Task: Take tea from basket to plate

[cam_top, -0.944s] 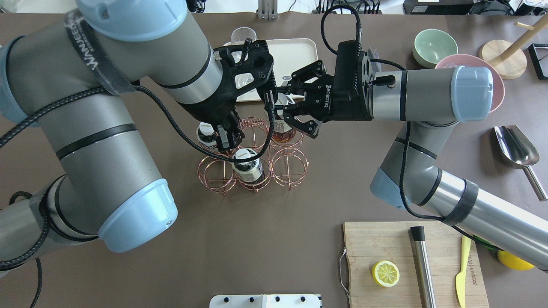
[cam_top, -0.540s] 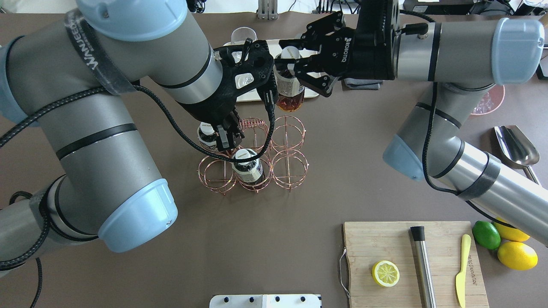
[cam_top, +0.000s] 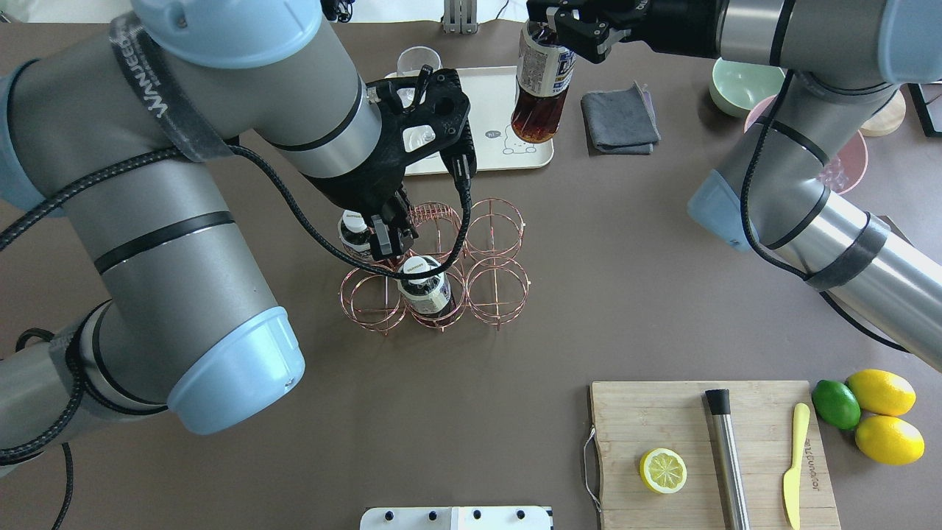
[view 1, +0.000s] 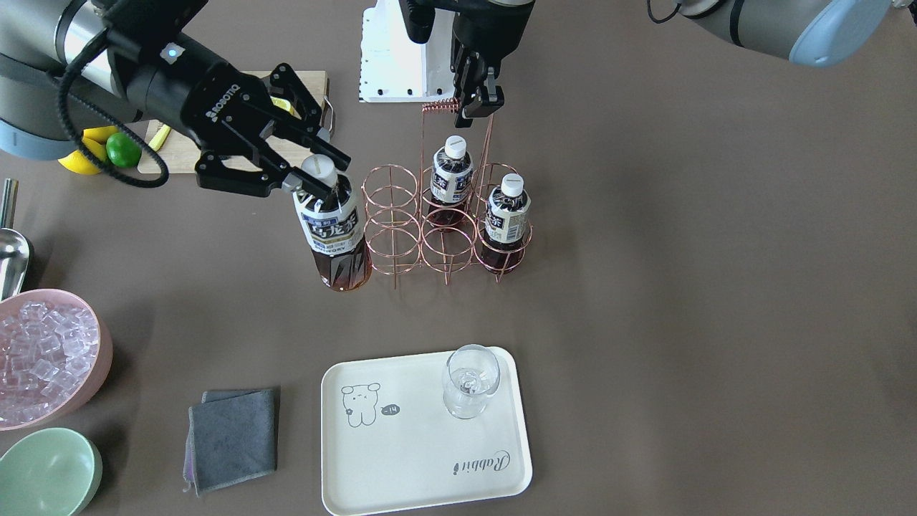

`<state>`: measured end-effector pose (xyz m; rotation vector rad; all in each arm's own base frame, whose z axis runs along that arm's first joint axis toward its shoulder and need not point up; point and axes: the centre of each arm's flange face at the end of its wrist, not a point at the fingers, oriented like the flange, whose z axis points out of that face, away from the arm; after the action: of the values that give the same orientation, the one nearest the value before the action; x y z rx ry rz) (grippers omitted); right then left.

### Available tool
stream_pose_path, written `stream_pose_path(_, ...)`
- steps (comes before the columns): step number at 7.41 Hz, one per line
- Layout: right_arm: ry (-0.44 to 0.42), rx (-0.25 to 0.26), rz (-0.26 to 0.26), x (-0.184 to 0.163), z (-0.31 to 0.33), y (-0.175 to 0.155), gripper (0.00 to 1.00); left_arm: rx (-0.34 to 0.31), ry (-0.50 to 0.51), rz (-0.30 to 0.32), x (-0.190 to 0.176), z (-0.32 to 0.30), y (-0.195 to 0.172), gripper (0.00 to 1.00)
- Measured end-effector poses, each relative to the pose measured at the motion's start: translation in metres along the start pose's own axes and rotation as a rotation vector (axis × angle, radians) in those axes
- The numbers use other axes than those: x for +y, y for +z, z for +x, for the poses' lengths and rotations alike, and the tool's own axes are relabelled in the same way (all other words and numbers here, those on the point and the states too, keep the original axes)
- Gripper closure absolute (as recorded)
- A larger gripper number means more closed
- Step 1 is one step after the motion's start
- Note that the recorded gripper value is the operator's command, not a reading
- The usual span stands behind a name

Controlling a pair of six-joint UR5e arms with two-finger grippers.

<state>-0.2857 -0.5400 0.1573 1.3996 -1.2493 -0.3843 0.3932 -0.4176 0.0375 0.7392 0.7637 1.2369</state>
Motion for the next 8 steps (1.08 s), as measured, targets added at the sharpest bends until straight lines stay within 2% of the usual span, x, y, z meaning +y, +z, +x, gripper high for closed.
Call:
stream_pose_path(2,0.114,0.116,0.009,0.006,0.011,0.035,1.00,-0.003,-0.002,-0.002,0.000,-0.001,-0.003,1.00)
stream_pose_path(3,0.142,0.167,0.013,0.015,0.010,0.064,1.00,-0.009,-0.008,-0.005,0.000,-0.004,-0.007,1.00)
stream_pose_path(5,0.161,0.223,0.000,0.029,0.011,0.107,1.00,-0.019,-0.013,-0.008,0.004,-0.017,-0.020,1.00)
stream_pose_path(8,0.166,0.274,-0.016,0.052,0.008,0.134,1.00,-0.019,-0.017,0.005,0.019,-0.047,-0.051,1.00)
